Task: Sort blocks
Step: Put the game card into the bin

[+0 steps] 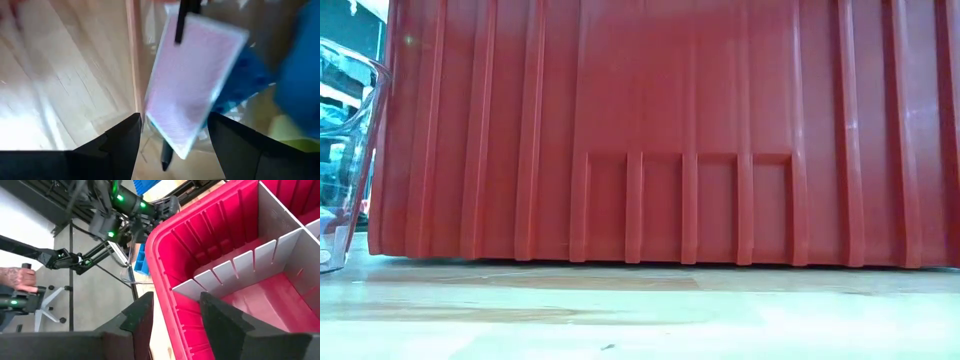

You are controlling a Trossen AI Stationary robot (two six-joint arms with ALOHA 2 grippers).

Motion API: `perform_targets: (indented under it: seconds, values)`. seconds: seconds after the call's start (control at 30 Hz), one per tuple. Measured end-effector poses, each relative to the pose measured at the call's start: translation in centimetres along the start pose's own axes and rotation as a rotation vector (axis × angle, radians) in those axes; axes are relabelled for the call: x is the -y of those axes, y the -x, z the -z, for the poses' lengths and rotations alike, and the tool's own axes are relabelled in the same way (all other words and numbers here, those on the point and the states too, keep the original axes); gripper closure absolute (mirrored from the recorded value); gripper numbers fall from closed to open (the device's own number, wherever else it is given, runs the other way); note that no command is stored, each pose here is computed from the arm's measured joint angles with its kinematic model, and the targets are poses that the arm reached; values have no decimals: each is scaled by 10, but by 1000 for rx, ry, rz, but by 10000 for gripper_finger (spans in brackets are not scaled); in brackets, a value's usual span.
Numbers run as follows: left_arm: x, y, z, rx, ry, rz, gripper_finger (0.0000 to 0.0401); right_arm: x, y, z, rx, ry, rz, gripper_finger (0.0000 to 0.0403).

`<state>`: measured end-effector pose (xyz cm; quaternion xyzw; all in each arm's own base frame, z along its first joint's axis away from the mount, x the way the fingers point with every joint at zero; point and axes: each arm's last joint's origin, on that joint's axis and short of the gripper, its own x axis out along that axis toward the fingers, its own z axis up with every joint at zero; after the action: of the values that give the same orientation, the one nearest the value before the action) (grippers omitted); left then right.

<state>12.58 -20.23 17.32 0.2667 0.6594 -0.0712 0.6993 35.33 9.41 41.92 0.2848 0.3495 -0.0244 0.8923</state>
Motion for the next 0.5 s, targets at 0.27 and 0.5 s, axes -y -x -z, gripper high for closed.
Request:
perform_targets:
  seconds: [0.27,0.5]
  values:
    - [4,-20,3,-49,-45,-18,177,0,0,0,0,-39,-1,247]
    - [4,-11,-3,-26,-53,1,347,-1,0,0,5,-55,-6,247]
